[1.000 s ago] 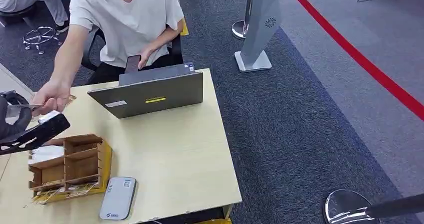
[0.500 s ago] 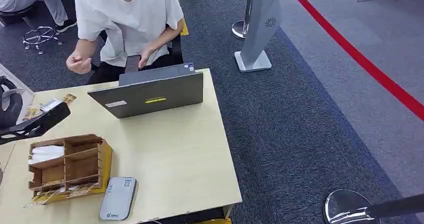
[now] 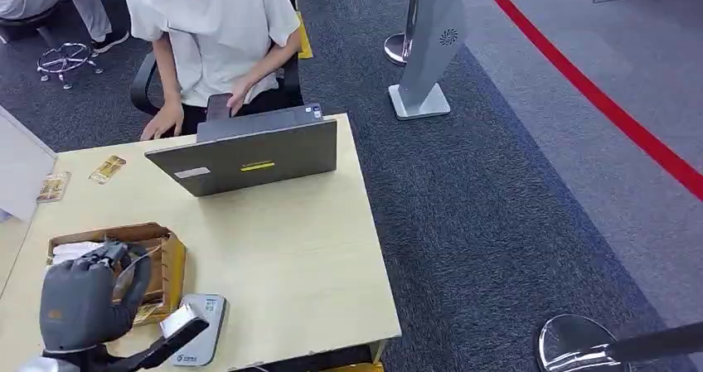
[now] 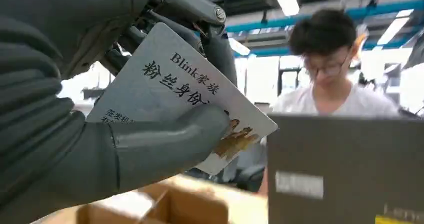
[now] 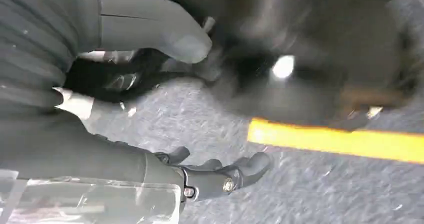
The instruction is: Pass the card to the sensor for recognition and then transmit it.
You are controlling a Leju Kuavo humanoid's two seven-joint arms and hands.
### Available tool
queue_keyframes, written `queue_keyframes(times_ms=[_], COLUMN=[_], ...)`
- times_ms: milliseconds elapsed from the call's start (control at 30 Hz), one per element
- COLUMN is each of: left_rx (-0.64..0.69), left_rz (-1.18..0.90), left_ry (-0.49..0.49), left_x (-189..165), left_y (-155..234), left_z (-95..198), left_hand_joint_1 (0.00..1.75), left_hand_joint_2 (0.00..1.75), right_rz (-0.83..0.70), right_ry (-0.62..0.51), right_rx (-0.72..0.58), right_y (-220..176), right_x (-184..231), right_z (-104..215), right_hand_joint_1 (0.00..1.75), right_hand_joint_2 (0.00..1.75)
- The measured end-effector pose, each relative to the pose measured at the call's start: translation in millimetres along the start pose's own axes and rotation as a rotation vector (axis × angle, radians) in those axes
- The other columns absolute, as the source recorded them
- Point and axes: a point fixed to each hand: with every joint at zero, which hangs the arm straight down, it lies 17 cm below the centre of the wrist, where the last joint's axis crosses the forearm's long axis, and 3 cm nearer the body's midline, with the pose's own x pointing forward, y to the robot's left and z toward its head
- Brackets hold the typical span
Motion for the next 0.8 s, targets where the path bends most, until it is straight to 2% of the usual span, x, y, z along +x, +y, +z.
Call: queue_keyframes(times_ms=[267, 433, 800], left_rx=[-0.132, -0.183, -0.347], left_rz=[0.055, 0.066, 0.063], left_ry=[0.068, 0.104, 0.099], left_x=[-5.6, -12.5, -19.2], left_y=[-51.4, -69.9, -116.9], left_z=[26.2, 37.4, 67.2], left_hand_joint_1=[1.75, 1.75, 1.75], left_hand_joint_2=[1.75, 1.75, 1.75], right_rz=[-0.003, 0.022, 0.063], right_ry=[0.007, 0.016, 0.011], right_rx=[0.021, -0.002, 0.003], right_y=[-11.8, -18.9, -16.1], right_x=[-5.5, -9.0, -6.1], right_z=[-13.0, -20.1, -24.8], right_hand_joint_1=[0.0, 0.0, 0.0], right_hand_joint_2=[1.75, 1.75, 1.75])
